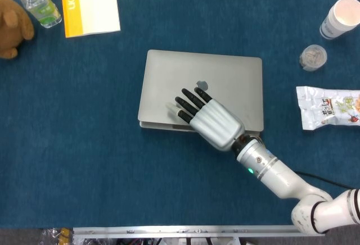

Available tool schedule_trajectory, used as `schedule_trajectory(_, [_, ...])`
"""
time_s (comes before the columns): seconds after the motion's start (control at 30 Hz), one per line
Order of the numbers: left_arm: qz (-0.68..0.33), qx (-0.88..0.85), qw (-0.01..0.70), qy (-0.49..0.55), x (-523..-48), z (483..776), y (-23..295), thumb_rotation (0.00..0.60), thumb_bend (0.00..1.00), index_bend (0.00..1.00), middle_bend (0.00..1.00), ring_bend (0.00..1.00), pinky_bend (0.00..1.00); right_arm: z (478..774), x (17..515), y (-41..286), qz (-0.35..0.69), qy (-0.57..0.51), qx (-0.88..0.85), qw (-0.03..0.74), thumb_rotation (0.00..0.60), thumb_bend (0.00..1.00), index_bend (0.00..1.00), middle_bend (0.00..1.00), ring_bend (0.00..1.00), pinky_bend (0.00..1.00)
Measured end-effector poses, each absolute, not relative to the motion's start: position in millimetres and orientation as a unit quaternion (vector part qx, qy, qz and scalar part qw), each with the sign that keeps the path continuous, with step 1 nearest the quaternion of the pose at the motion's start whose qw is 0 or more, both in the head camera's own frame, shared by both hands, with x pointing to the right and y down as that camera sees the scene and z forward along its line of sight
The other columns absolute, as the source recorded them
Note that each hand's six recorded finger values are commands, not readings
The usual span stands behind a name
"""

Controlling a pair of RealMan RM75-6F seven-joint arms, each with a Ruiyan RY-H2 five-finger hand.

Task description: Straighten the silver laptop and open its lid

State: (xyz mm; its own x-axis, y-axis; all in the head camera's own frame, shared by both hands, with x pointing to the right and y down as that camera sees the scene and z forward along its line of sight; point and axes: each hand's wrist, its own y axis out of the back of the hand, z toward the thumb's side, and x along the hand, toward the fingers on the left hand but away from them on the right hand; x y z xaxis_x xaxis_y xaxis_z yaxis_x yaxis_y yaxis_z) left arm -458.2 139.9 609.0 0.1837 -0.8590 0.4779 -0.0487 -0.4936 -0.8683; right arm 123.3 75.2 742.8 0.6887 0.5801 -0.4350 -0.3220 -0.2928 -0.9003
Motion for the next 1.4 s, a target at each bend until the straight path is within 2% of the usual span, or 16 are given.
schedule_trajectory(0.2, [-0.532,-0.702,0.368,0.297,-446,617,144,0.599,0.25,0.28,0.22,0.13,0.04,740,121,70,0.385,-0.096,-0.703,0.591,0.6,0.46,0.0,0.13,0.01,0.15])
schedule_trajectory(0.33, [-0.519,-0.723,0.369,0.266,-433,622,146,0.597,0.25,0.21,0.15,0.11,0.04,740,120,67,0.386,-0.096,-0.699,0.594,0.6,0.46,0.0,0.13,0.01,0.15])
schedule_trajectory(0.6, [-0.494,-0.757,0.383,0.189,-396,634,147,0.592,0.25,0.12,0.07,0.06,0.04,740,118,65,0.389,-0.097,-0.696,0.596,0.6,0.46,0.0,0.13,0.01,0.15])
schedule_trajectory(0.97, [-0.477,-0.776,0.401,0.103,-353,655,146,0.521,0.25,0.04,0.01,0.0,0.04,737,114,60,0.389,-0.101,-0.69,0.602,0.6,0.46,0.0,0.13,0.01,0.15])
schedule_trajectory(1.1, [-0.474,-0.777,0.406,0.078,-342,664,144,0.517,0.25,0.0,0.0,0.0,0.03,736,113,58,0.39,-0.102,-0.689,0.602,0.6,0.46,0.0,0.13,0.01,0.15])
schedule_trajectory(1.4, [-0.464,-0.778,0.42,0.048,-319,680,135,0.499,0.25,0.0,0.0,0.0,0.01,734,111,55,0.391,-0.103,-0.687,0.604,0.6,0.46,0.0,0.13,0.01,0.15])
